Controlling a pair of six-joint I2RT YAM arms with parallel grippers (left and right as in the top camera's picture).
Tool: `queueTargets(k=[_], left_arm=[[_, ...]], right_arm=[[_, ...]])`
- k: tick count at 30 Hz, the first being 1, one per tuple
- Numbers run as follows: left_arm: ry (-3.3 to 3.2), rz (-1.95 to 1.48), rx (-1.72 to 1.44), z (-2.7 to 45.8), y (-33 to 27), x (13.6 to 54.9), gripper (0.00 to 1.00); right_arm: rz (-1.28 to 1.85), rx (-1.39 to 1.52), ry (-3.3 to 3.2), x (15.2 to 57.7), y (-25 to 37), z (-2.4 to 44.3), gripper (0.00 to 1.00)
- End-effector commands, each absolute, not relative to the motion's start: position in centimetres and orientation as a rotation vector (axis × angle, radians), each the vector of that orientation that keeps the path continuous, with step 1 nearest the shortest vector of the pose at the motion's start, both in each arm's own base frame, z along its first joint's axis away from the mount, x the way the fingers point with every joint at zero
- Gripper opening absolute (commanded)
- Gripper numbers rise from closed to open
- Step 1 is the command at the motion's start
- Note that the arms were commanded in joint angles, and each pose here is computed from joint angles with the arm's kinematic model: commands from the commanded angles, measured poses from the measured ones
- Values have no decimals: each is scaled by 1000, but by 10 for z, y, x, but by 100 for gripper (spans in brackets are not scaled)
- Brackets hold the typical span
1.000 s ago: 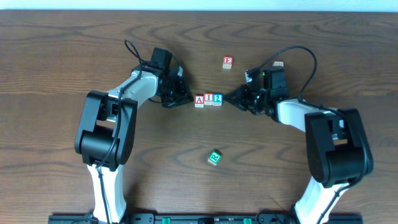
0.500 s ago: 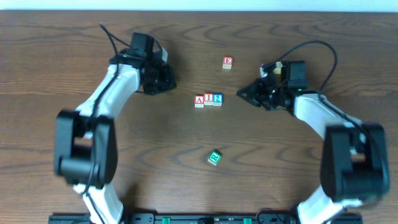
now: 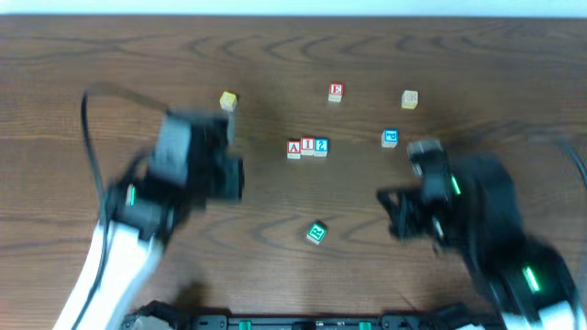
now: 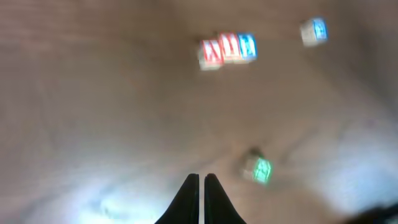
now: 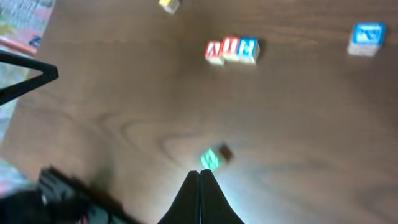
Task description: Spell out Ai2
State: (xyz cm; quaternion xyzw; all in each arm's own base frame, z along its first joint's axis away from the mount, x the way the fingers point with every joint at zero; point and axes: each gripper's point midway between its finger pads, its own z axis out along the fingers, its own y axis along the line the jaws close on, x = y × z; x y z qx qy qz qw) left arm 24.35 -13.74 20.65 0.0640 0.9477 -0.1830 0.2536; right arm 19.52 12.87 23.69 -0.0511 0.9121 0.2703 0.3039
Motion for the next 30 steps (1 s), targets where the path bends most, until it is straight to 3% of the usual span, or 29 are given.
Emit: queueTargets(k=[1, 3, 4, 5, 7, 8, 30], left_arm=[[2543, -402, 111, 191, -125, 207, 6], [2500, -447, 120, 191, -128, 188, 6], [2479, -470, 139, 194, -130, 182, 11], [2462, -491, 145, 197, -131, 179, 36], [2434, -527, 125, 204, -131, 175, 96], [2428, -540, 111, 206, -130, 174, 95], [2484, -549, 105, 198, -129, 165, 95]], right_arm=[[692, -159, 2420, 155, 116, 212, 2], [781, -163, 2365, 129, 115, 211, 1], [808, -172, 2332, 122, 114, 215, 4], [821, -168, 2309, 117, 113, 218, 20], [851, -133, 2269, 108, 109, 223, 88], [868, -110, 2257, 106, 108, 225, 99], [880, -47, 2311, 98, 104, 216, 99]])
